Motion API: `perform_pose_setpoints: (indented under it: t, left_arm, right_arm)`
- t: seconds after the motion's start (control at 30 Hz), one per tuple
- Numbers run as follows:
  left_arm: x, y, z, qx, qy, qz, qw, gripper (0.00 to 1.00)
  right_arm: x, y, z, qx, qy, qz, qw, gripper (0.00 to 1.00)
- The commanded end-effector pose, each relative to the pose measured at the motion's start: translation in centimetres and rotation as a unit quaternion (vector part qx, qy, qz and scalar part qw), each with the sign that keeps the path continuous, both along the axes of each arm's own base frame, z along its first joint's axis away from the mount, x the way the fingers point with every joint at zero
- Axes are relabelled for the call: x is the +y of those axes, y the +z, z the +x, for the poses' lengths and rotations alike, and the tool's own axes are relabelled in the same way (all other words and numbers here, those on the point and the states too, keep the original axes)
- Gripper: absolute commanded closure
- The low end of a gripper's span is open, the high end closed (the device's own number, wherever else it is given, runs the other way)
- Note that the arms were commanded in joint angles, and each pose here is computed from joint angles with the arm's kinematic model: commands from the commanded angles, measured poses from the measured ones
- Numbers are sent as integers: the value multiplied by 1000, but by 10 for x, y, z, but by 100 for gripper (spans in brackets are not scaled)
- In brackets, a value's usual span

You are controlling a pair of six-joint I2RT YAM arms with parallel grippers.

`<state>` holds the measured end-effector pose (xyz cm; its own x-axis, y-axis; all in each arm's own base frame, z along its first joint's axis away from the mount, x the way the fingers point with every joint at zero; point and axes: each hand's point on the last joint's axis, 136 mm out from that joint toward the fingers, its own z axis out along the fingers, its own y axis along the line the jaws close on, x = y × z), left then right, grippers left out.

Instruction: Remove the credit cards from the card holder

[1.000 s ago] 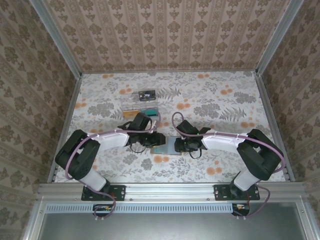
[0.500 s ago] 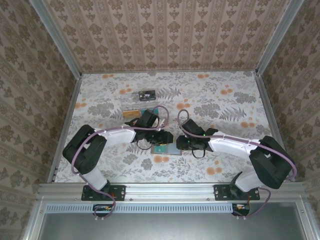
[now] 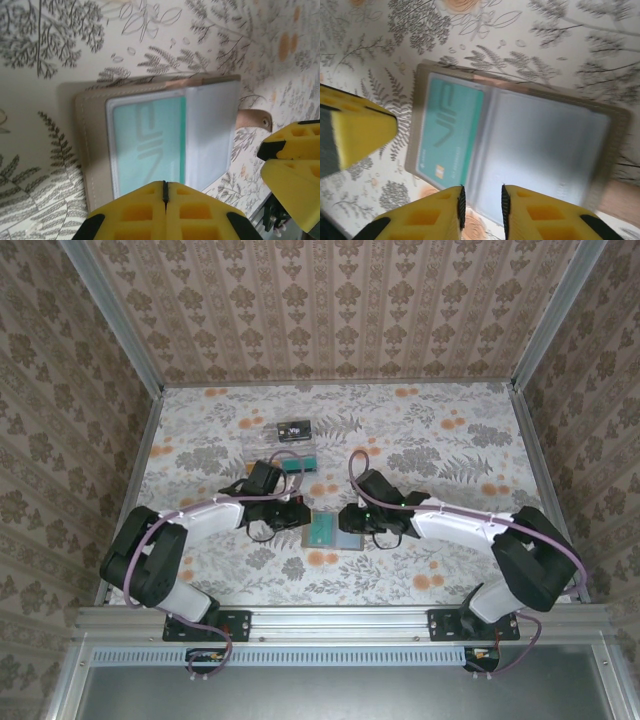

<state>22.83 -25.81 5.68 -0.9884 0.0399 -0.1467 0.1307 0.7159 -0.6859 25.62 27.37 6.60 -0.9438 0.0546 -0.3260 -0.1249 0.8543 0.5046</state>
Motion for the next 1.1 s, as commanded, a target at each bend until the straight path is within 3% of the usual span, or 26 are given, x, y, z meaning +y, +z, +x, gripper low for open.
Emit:
perform_pose_setpoints:
  t: [0.0, 0.47, 1.07]
  left_arm:
    - [2, -12, -4, 8, -13, 12, 1000, 99]
    - [9, -46, -16, 47, -7, 47, 998, 100]
    - [11, -53, -22, 57, -7, 63, 996, 100]
  right_arm:
    - [25, 2, 1, 24, 13, 47, 999, 74]
    - [42, -25, 2, 74, 17, 55, 996, 76]
    - [20, -41, -6, 92, -9, 10, 996, 73]
